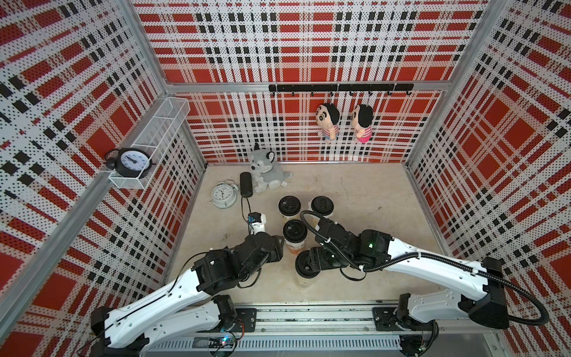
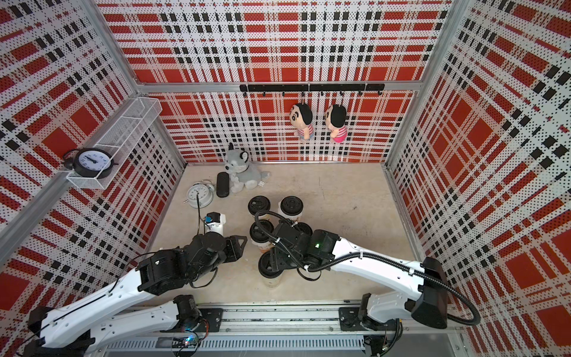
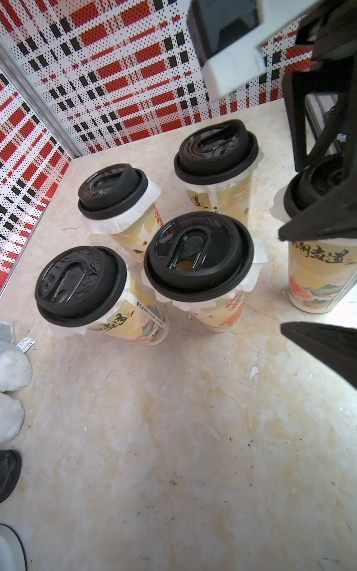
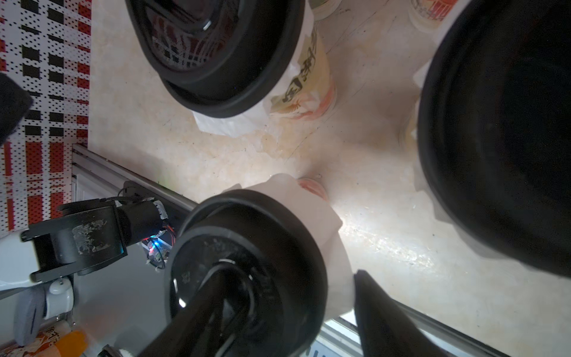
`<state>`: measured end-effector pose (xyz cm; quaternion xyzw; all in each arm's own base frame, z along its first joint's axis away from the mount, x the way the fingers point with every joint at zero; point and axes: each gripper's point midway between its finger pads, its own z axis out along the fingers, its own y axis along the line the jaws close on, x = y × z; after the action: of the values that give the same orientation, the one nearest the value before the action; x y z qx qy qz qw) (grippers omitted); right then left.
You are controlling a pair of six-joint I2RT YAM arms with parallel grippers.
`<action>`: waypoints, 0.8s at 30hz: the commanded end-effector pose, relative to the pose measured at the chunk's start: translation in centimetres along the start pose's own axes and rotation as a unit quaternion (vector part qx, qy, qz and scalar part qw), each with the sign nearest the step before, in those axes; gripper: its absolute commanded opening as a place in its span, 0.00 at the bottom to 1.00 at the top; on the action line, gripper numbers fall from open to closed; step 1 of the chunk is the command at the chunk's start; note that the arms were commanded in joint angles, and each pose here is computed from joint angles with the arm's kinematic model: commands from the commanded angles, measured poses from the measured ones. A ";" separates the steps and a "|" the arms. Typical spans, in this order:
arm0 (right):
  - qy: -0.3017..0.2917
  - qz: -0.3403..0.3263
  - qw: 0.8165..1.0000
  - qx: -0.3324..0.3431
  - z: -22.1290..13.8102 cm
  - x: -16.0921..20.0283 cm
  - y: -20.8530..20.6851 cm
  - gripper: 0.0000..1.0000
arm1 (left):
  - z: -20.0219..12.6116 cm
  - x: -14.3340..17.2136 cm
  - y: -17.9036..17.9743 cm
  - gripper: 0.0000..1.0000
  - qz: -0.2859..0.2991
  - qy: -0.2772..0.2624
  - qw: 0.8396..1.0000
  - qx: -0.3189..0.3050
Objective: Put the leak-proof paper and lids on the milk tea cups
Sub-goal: Secure the cup lid on the cup.
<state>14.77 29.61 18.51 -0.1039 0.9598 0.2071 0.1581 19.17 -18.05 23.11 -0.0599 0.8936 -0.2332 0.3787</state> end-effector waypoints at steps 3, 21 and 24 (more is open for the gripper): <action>0.042 -0.028 0.993 0.103 0.7 1.7 -4.0 0.68 | -0.3 -0.5 -0.3 0.47 0.006 -0.003 1.000 0.005; 0.021 -0.038 0.999 0.026 -0.4 0.4 -0.6 0.72 | -0.3 -0.5 0.2 0.46 0.007 -0.003 1.000 0.001; 0.013 -0.044 0.999 0.003 -0.8 0.1 0.3 0.73 | -0.2 -0.5 0.4 0.46 0.008 -0.003 1.000 -0.003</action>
<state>14.76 30.05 18.85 -0.1377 0.9581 0.1973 0.1557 19.35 -17.81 23.13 -0.0609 0.8938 -0.2315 0.3793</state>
